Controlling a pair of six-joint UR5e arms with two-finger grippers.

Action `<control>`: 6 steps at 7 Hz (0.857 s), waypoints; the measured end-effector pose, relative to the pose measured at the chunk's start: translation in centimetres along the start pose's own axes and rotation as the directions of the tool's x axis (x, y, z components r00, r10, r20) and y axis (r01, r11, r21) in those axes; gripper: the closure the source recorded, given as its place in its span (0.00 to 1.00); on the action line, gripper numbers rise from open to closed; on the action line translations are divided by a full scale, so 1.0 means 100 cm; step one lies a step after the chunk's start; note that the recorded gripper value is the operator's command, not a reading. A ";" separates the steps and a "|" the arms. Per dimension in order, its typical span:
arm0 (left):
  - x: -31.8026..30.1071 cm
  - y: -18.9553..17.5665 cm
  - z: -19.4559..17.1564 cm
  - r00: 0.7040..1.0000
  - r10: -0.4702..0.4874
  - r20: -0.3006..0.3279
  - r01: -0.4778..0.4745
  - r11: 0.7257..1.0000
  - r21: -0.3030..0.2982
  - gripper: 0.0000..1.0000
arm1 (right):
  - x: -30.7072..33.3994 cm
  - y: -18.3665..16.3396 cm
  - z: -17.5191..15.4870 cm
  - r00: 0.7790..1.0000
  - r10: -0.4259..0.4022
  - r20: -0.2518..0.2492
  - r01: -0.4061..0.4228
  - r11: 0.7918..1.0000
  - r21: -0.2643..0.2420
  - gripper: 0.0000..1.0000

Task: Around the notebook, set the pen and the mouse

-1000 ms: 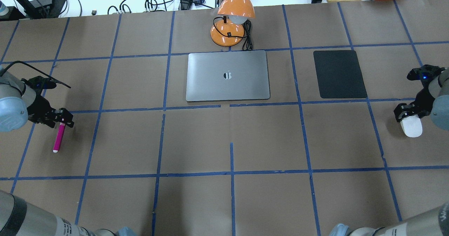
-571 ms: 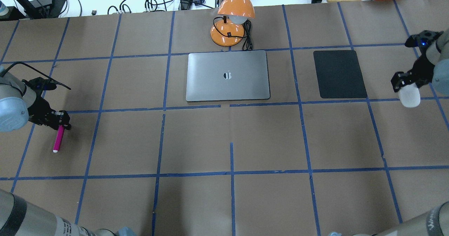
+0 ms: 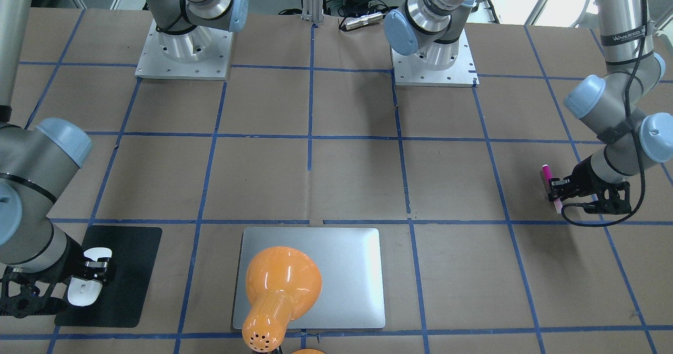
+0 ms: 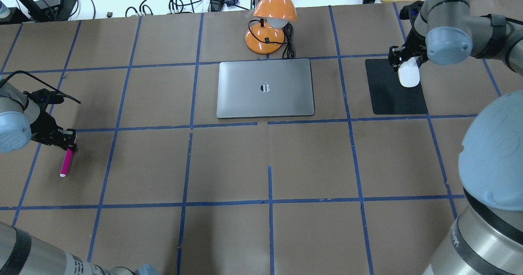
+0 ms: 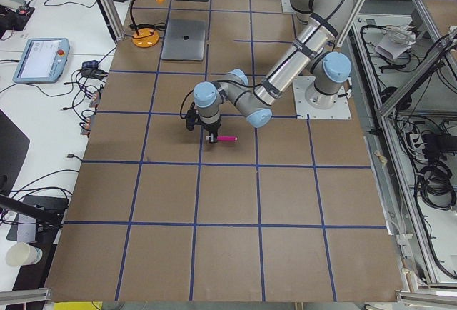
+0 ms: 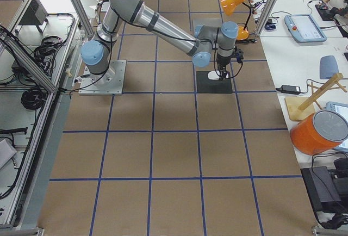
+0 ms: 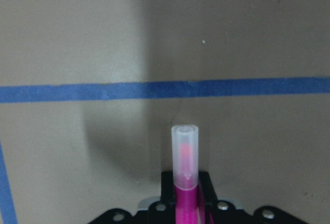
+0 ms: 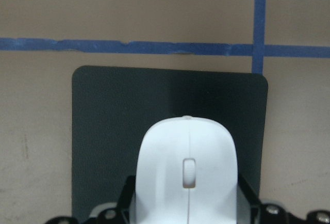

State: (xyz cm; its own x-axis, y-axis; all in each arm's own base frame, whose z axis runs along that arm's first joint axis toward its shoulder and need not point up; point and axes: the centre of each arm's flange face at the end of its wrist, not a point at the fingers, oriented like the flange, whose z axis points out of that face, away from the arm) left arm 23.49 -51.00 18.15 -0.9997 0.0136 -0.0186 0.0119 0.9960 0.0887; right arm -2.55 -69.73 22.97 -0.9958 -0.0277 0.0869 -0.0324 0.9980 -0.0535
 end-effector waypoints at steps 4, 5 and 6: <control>0.006 -0.014 -0.037 0.959 -0.272 0.075 0.272 0.962 0.001 1.00 | -0.005 -0.004 0.035 1.000 -0.004 0.015 0.004 0.999 -0.048 0.00; 0.034 -0.025 -0.045 0.942 -0.326 0.078 0.326 0.945 0.018 1.00 | -0.003 -0.005 0.029 1.000 -0.001 0.009 0.002 0.999 -0.042 0.00; 0.067 -0.033 -0.058 0.924 -0.375 0.073 0.374 0.927 0.035 1.00 | -0.002 -0.005 0.009 1.000 0.000 0.005 0.001 1.000 -0.026 0.00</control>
State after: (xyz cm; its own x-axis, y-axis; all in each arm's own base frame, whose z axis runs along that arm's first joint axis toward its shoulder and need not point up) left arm 16.68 -54.74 23.52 -0.9268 -0.3547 -0.1230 -0.3618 0.9314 0.0399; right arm -2.37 -70.31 22.07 -0.9962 -0.0284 0.0821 -0.0308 0.9992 -0.0274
